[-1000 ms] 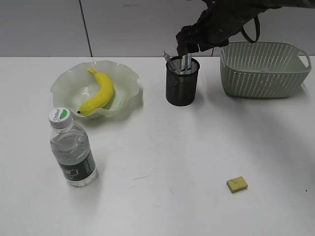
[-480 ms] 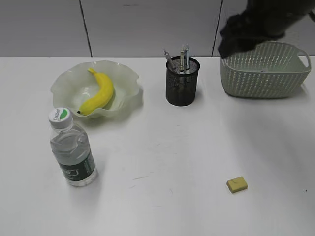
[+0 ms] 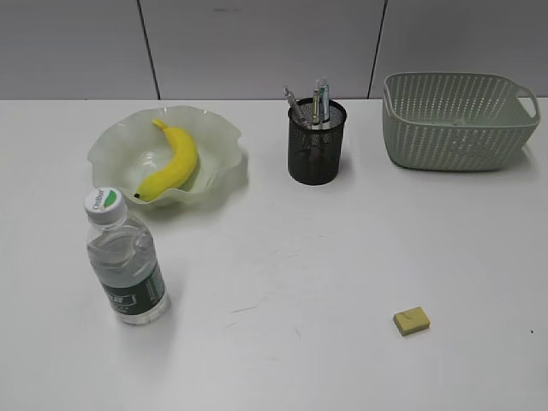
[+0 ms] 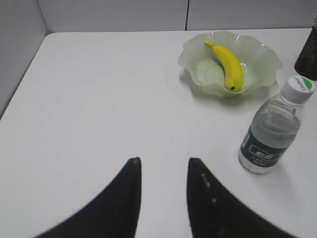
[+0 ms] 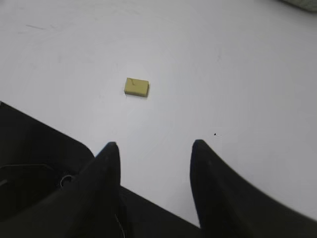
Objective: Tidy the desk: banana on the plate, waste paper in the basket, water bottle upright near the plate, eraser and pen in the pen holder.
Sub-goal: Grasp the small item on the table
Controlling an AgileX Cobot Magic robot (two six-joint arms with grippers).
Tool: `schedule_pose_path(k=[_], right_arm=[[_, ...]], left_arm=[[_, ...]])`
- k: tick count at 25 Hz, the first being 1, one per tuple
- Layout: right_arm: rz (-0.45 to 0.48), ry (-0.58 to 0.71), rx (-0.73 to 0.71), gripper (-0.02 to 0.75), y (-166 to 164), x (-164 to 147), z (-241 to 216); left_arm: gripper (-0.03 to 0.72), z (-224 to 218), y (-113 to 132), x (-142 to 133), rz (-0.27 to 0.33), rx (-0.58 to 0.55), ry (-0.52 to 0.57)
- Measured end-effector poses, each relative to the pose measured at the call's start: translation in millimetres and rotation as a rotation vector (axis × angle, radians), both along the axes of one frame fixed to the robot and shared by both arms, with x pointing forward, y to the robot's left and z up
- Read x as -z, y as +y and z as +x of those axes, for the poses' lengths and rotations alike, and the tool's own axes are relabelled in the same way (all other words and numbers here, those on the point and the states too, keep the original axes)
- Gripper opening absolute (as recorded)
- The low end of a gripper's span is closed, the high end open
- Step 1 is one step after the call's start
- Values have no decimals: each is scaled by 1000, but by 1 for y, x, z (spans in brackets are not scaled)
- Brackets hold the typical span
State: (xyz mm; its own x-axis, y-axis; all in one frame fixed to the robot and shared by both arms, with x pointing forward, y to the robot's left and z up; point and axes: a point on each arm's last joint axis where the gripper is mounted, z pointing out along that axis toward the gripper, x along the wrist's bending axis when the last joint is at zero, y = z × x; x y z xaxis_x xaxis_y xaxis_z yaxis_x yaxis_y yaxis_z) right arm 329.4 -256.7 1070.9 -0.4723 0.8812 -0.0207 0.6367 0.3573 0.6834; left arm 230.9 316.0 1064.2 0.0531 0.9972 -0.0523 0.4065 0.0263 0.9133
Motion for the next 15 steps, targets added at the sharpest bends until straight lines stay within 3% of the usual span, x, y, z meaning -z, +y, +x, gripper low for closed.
schedule_pose_path(k=[8,15], right_arm=[[134,-327,13,376,-31,0,-79],[180,-357,143,370,-41,0,-83]], left_arm=[[237,21,-10,-16,-14,54,10],[237,93,-46,-42,-68,257,-16]])
